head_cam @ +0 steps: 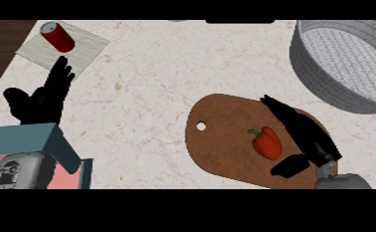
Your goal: Pick the bell pepper from the cutting board and place it in the basket
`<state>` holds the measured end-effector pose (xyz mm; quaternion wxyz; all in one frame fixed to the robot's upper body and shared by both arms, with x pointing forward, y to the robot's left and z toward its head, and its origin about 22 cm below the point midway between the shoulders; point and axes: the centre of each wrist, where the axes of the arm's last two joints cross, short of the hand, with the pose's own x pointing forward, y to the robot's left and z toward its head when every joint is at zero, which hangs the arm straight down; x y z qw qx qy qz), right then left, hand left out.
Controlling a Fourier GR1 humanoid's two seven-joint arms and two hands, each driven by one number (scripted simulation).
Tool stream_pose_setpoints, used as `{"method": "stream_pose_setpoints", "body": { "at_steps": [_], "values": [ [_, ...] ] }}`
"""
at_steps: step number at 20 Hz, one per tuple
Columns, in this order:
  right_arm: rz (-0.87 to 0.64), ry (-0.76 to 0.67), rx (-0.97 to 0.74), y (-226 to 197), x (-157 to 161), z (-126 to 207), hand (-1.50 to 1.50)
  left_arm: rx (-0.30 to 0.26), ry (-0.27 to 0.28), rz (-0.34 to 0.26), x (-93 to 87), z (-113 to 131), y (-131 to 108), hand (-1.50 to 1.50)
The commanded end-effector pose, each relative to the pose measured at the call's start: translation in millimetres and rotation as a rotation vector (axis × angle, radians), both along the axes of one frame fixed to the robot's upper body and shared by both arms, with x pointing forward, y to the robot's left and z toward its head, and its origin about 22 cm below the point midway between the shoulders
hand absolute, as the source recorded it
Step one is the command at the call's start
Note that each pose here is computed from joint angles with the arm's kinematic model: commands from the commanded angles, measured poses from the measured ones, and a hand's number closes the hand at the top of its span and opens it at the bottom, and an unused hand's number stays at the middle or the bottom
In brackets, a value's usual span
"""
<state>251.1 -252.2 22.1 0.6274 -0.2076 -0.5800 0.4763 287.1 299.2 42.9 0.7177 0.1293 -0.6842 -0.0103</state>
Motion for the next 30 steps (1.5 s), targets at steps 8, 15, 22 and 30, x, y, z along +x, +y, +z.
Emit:
{"method": "stream_pose_setpoints", "body": {
  "at_steps": [8, 15, 22, 30],
  "values": [
    [0.01, 0.029, -0.033, 16.7, 4.7, -10.8, -1.5, -0.008, -0.002, -0.013, 14.5, 16.8, -6.2, 0.0],
    [0.133, 0.101, -0.059, 14.2, 5.4, -30.6, 1.5, 0.001, 0.008, -0.014, -11.3, 5.2, -7.7, 0.0],
    [0.183, 0.121, -0.035, 7.1, 0.0, -51.9, 1.5, 0.0, 0.004, -0.015, -0.6, 10.1, -10.6, 0.0],
    [0.094, 0.13, -0.001, 39.9, -11.0, -85.4, 1.5, 0.004, -0.016, -0.011, 7.3, 13.1, -2.3, 0.0]
  ]
}}
